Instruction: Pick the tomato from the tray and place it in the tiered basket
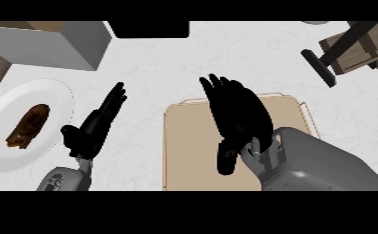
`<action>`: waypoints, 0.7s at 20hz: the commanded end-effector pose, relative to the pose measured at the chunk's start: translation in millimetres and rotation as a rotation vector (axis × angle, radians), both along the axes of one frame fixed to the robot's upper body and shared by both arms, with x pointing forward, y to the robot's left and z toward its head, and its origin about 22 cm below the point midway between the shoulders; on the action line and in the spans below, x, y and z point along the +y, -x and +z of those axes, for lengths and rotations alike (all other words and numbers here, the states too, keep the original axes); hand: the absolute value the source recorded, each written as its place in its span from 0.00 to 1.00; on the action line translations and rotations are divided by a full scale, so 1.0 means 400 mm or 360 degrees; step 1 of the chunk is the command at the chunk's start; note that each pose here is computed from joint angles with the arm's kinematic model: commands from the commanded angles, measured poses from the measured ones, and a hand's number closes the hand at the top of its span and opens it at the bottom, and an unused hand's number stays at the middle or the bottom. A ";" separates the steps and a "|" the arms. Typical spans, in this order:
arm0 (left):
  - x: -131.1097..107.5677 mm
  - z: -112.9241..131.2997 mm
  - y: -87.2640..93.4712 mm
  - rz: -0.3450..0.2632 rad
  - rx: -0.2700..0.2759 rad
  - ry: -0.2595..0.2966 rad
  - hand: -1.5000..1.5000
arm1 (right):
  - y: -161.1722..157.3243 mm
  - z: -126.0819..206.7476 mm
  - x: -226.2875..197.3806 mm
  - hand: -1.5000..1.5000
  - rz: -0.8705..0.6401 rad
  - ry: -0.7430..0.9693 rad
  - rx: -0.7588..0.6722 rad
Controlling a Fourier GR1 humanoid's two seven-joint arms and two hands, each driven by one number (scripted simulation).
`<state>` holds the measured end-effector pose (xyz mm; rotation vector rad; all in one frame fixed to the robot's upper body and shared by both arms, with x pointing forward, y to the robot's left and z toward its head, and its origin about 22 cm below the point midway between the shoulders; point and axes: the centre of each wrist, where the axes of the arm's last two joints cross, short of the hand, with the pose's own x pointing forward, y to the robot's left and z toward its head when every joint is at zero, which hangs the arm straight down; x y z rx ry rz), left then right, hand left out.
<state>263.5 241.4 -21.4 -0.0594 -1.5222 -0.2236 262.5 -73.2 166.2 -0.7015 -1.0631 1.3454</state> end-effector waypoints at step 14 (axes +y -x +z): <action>-0.021 0.018 -0.017 -0.0026 -0.0007 -0.0007 0.50 | 0.021 -0.152 -0.038 0.00 -0.0403 0.0288 0.0157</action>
